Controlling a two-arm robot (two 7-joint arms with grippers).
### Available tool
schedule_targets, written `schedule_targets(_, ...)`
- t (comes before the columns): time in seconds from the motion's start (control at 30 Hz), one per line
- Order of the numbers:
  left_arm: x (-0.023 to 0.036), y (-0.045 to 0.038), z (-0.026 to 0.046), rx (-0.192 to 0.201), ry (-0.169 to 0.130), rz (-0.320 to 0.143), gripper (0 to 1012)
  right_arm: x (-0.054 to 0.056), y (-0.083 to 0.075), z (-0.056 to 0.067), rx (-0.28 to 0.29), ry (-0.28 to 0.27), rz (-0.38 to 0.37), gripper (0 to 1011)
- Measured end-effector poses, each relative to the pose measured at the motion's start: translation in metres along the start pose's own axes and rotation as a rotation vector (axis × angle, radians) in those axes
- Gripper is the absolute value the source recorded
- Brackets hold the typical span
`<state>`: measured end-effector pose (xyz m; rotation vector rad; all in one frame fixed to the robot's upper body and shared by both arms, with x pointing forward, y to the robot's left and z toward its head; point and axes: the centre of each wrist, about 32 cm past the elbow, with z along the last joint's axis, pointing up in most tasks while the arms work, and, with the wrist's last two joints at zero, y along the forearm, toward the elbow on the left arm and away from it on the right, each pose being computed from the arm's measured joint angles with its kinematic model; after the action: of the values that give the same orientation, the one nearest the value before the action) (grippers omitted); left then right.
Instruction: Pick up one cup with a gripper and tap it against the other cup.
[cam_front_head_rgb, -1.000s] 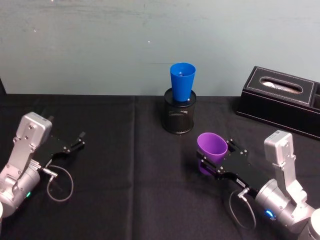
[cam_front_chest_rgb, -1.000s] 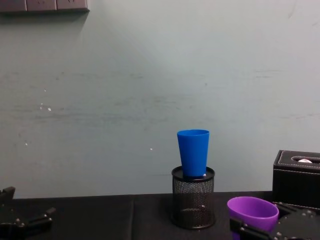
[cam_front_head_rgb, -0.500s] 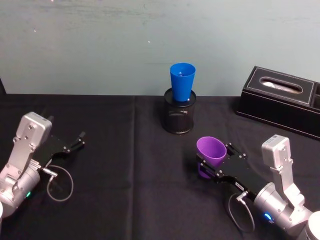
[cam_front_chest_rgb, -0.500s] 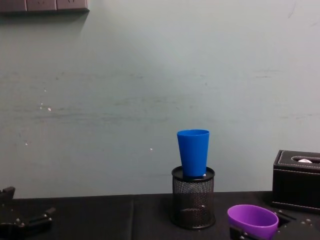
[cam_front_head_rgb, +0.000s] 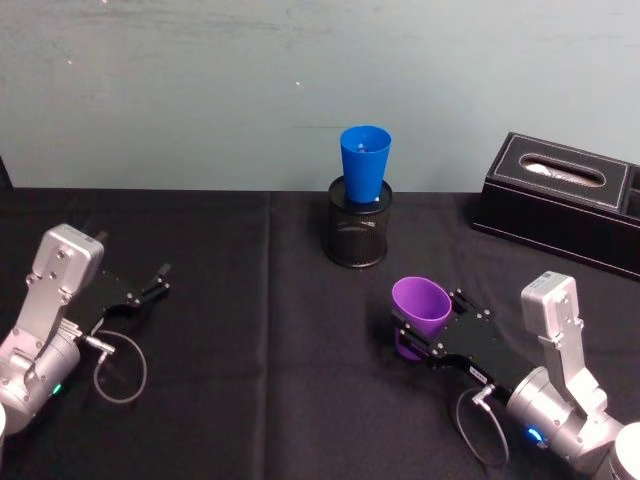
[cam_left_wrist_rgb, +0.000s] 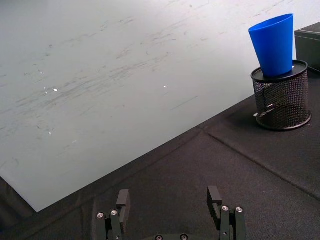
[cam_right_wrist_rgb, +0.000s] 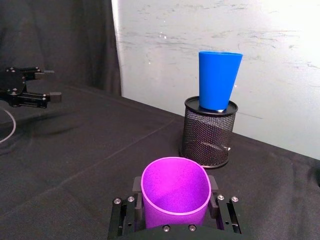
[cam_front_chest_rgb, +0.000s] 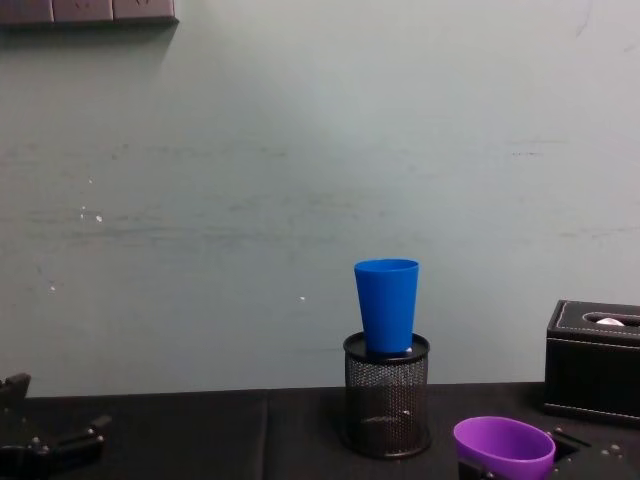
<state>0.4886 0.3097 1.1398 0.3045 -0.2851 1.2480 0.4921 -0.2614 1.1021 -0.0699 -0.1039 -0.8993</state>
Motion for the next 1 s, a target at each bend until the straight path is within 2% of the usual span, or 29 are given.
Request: schedule_targets(1.0, 0.0000, 0.0000, 0.0000, 0.000, 0.000, 0.000, 1011, -0.0014, 0.0006, -0.0037, -0.001, 0.017, 0.000, 729)
